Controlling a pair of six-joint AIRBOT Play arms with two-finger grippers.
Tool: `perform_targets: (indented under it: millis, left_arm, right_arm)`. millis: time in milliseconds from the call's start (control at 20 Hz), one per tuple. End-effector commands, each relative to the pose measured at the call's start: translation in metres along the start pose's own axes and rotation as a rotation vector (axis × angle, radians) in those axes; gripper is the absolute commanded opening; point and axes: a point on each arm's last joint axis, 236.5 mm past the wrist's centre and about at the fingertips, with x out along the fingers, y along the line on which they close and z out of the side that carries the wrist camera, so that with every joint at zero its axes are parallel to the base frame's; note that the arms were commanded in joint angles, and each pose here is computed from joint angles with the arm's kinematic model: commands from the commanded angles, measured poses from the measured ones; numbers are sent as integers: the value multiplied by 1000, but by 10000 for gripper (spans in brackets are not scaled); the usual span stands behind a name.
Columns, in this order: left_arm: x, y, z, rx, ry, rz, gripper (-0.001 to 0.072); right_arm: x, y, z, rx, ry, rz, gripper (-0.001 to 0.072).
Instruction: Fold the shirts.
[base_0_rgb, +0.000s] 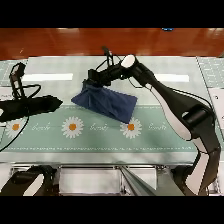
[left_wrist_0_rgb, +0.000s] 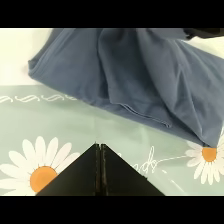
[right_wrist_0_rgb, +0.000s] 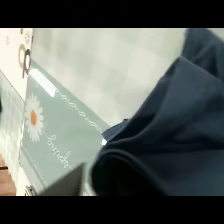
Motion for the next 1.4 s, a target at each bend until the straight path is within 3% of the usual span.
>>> perform_targets:
  millis: [0, 300, 500, 700, 800, 900, 1000, 1200, 1350]
  left_arm:
    - [13, 8, 0, -21, 15, 13, 22]
    - [30, 21, 1, -72, 52, 29, 22]
    - [15, -7, 31, -184, -24, -98, 22]
    - [8, -27, 38, -229, -41, -180, 22]
    - [-9, -21, 45, -224, -72, -173, 22]
    - [-36, -8, 54, -206, -141, -147, 22]
    - [-62, 4, 58, -196, -204, -114, 22]
    - [-89, 1, 53, -143, -273, -92, 22]
    - [-84, -1, 38, -143, -258, -98, 22]
  right_arm:
    - [21, 13, -11, 34, 17, 61, 400]
    - [-35, 3, -34, 116, 212, 67, 399]
    - [-98, -25, -28, 156, 205, -156, 399]
    - [-128, 1, -29, 38, 195, -165, 399]
    - [-177, -11, -40, -79, 227, -323, 399]
    - [-260, -43, -40, -154, 189, -640, 399]
    - [-338, -62, -39, -151, 56, -851, 399]
    - [-392, -113, -71, 14, -308, -872, 406]
    - [-345, -164, -118, 210, -417, -682, 420]
